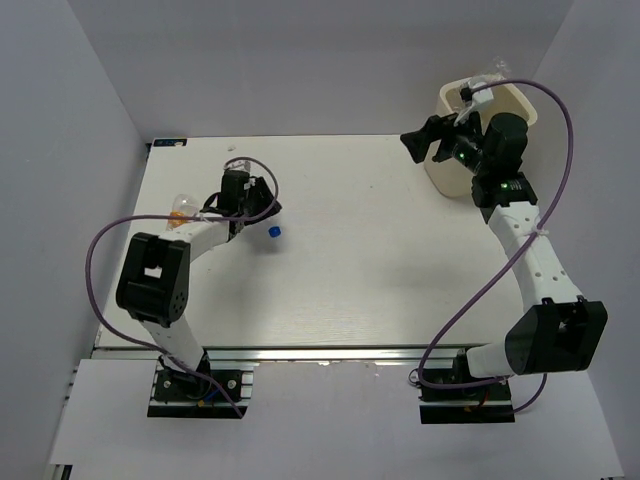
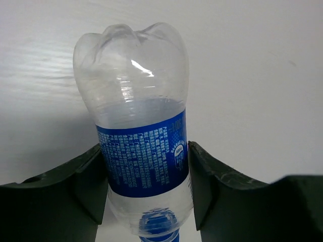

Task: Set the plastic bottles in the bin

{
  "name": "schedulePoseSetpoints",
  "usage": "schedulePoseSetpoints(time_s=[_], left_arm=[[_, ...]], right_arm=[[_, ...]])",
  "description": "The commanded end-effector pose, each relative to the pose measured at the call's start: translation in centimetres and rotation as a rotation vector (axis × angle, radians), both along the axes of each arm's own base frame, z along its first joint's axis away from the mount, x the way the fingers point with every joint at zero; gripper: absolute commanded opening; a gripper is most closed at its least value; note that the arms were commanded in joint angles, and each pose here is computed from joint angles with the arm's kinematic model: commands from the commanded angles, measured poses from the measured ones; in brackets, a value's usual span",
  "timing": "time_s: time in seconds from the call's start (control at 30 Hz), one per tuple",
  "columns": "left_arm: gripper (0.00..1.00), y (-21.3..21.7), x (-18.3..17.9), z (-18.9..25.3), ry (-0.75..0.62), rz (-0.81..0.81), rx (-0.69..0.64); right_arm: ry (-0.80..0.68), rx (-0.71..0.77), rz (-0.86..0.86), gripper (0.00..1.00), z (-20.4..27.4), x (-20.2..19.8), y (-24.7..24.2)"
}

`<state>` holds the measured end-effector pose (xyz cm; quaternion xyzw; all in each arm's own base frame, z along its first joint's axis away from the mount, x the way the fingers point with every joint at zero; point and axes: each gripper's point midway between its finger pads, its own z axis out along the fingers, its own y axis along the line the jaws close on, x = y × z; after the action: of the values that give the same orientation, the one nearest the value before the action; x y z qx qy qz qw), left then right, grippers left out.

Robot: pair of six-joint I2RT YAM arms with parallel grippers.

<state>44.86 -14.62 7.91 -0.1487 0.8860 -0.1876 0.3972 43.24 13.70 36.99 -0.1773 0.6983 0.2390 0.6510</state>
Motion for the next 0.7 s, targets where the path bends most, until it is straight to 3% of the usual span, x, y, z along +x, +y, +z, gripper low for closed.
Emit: schedulePoseSetpoints(time_s=[0.0,0.07,0.23,0.4,0.67], left_arm=[[0.42,-7.2,-1.7,10.2,-0.376,-0.468,-0.068],[0.42,-9.9,-4.2,12.4,-0.477,-0.651,-0.034],[0.41,-14.4,-10.0,15.2,-0.641,-0.974,-0.004],[0.38,-15.3,-12.1,17.4,-0.714,-1.049,-0.039],[0.38,-16.5,-13.8,19.2,-0.775,-1.108,-0.065]], right_arm=[[0.177,0.180,0.181,0.89,-2.7,-2.5,3.8],[0.199,0.206,0.338,0.89,-3.3,-4.5,7.0],[0.270,0.203,0.507,0.89,-5.1,-7.4,12.0],[0.307,0.347,0.574,0.89,-4.6,-9.2,13.7],[0.291,0.388,0.653,0.89,-4.3,-11.1,15.7]])
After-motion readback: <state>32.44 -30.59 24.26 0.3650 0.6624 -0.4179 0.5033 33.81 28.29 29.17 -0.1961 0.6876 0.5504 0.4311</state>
